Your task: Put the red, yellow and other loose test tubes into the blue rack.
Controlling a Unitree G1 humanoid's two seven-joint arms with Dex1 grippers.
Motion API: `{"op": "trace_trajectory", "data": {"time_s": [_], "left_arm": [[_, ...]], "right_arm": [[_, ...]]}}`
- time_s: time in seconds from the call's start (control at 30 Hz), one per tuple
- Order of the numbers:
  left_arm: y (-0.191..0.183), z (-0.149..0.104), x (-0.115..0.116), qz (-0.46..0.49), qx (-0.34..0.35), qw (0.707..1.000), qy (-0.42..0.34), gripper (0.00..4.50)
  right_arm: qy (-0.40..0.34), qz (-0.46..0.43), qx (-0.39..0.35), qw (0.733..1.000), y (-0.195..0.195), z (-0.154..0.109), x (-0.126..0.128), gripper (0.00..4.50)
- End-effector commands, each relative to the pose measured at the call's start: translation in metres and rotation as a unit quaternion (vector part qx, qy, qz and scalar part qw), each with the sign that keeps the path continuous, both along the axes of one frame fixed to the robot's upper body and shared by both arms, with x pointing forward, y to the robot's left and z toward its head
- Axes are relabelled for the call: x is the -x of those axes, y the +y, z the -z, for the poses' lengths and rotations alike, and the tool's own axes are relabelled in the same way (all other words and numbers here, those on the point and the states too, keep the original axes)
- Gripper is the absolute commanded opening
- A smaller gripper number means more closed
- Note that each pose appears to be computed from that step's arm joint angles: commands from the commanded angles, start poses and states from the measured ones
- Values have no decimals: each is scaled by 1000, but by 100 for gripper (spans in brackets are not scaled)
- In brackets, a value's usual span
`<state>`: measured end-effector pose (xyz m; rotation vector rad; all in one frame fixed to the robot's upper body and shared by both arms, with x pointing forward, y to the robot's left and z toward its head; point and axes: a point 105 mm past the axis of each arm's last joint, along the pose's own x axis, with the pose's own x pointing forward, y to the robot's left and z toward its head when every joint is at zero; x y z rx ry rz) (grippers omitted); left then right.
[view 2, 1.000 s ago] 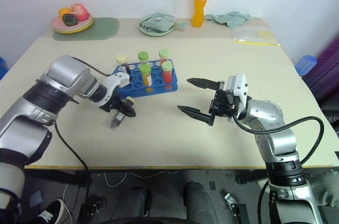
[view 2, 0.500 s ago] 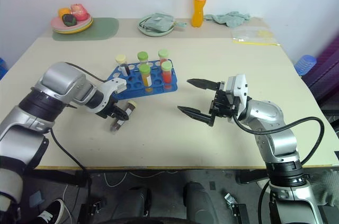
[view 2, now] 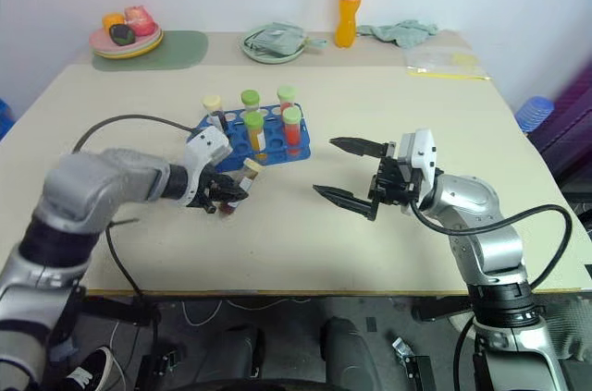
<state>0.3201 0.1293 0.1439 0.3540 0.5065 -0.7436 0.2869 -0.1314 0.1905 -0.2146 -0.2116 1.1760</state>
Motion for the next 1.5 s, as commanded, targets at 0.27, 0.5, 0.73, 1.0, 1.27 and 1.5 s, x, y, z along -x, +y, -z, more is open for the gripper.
{"op": "trace_trajectory", "data": {"time_s": [0.27, 0.5, 0.73, 1.0, 1.27, 1.5], "left_arm": [[27, -60, -6, -66, 85, 940, -323, 169], [54, -64, -22, -109, 123, 886, -434, 169], [45, -37, -50, -128, 184, 884, -411, 169], [15, -26, -48, -78, 201, 875, -433, 169], [18, -19, -42, -88, 191, 873, -439, 169], [25, -18, -50, -105, 170, 872, -447, 169]], "right_arm": [[-28, 1, -6, 1000, -6, -18, 0, 450], [-32, -2, -7, 999, -3, -20, -6, 450], [-32, 0, -5, 999, -4, -23, -6, 450], [-34, 6, 1, 999, -7, -24, -5, 450], [-35, 13, 1, 999, -9, -23, -5, 450], [-35, 13, 1, 999, -8, -24, -5, 450]]}}
